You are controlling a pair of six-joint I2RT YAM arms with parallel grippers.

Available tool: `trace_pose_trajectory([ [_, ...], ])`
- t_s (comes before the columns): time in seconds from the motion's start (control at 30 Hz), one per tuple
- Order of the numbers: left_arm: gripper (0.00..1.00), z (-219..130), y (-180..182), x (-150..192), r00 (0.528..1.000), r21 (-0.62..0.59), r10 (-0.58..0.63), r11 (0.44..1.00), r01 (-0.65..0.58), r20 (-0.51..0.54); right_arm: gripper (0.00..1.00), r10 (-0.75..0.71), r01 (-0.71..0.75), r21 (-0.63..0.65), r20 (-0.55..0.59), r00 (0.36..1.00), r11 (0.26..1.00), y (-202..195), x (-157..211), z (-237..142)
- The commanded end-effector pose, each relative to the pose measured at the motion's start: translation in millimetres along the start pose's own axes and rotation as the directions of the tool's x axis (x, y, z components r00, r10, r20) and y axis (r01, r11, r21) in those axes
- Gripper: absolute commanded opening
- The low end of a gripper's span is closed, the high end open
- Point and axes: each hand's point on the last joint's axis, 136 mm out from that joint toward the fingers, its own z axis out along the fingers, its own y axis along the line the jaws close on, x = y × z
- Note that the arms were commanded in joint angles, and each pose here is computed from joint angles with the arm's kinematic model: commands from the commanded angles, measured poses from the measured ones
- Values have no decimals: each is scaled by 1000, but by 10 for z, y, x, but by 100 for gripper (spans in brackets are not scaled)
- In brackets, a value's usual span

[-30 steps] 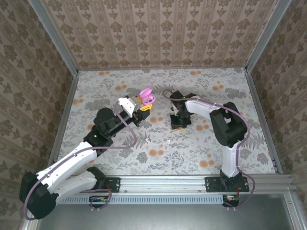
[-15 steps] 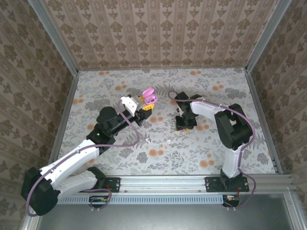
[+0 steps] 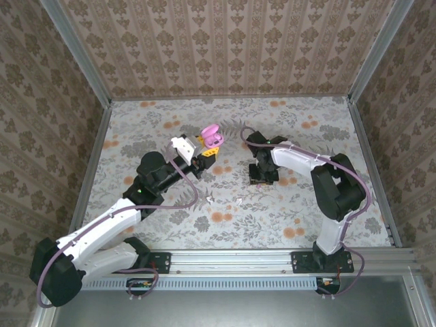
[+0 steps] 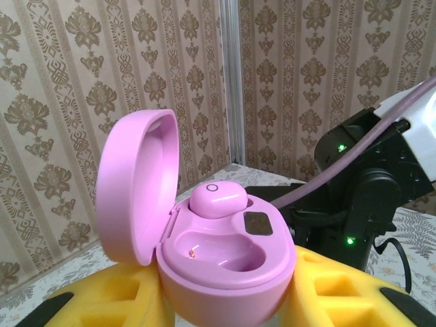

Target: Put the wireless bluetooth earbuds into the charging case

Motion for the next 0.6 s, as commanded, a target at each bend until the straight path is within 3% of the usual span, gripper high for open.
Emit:
trace_pose_trajectory([
  [0.0, 37, 5, 9, -223, 998, 10, 5, 1000, -6, 61, 34, 49, -50, 37, 16, 999, 998, -60, 22, 21],
  [0.57, 37, -15, 18, -243, 998, 3, 8, 1000, -8, 64, 31, 43, -41, 52, -31, 999, 998, -30, 77, 227],
])
